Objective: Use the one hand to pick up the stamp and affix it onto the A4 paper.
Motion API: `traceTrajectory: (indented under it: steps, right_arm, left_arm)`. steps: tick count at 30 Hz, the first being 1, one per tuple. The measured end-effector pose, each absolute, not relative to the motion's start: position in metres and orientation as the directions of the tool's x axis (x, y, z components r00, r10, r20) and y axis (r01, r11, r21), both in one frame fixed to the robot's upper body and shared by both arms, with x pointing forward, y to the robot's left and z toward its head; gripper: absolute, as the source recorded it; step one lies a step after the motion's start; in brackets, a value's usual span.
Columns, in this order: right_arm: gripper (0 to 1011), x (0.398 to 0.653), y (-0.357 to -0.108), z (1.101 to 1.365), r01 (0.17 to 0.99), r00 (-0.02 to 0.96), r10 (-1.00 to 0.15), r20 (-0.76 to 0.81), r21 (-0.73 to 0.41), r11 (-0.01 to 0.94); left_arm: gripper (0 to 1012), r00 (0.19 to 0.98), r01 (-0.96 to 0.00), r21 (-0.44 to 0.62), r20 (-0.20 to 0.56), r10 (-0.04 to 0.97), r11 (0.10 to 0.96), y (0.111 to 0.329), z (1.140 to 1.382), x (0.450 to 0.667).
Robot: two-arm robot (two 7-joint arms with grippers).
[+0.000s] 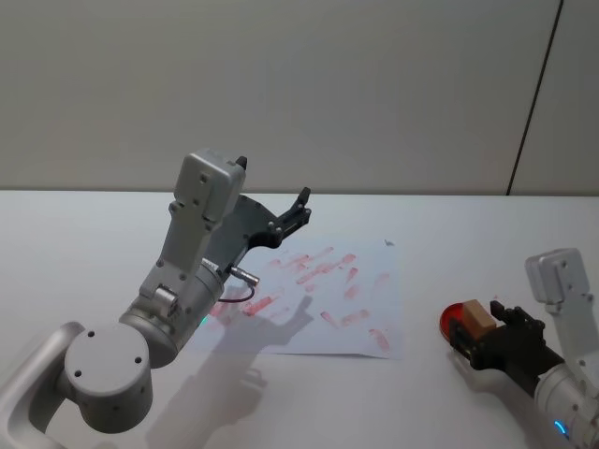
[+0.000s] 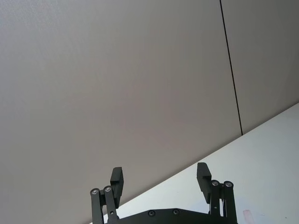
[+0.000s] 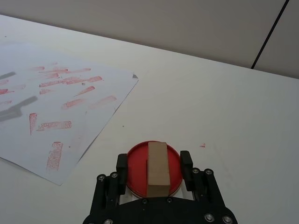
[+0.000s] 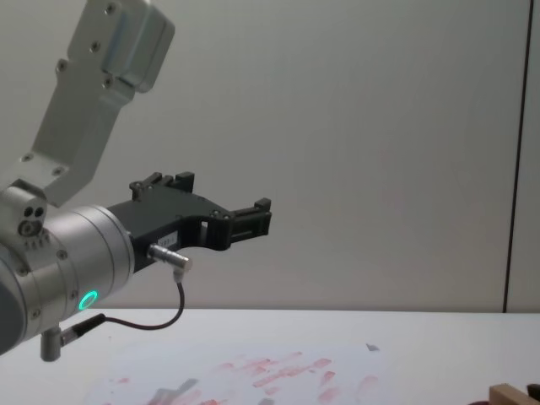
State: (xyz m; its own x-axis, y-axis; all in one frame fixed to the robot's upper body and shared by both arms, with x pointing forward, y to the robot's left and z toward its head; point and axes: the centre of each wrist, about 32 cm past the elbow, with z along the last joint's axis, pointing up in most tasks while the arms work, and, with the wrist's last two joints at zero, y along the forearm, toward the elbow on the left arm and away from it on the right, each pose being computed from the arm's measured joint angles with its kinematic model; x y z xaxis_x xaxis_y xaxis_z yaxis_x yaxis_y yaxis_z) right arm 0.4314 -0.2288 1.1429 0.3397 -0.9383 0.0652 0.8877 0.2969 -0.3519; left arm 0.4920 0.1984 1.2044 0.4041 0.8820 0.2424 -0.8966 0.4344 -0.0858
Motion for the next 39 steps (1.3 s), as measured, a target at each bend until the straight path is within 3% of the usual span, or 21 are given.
traceTrajectory:
  steps: [16, 26, 39]
  right_arm:
    - [232, 0.432, -0.228, 1.143, 0.886, 0.340, -0.938, 0.065, -0.357, 0.297]
    - [220, 0.433, -0.228, 1.143, 0.888, 0.339, -0.938, 0.066, -0.351, 0.296]
    - [220, 0.443, -0.225, 1.153, 0.912, 0.356, -0.932, 0.067, -0.243, 0.331]
  left_arm:
    - [1002, 0.404, -0.897, -0.086, 0.242, 0.882, 0.434, 0.198, 1.204, 0.492]
    - [1003, 0.404, -0.897, -0.086, 0.242, 0.882, 0.434, 0.198, 1.204, 0.492]
    - [1002, 0.404, -0.897, -0.086, 0.242, 0.882, 0.434, 0.198, 1.204, 0.492]
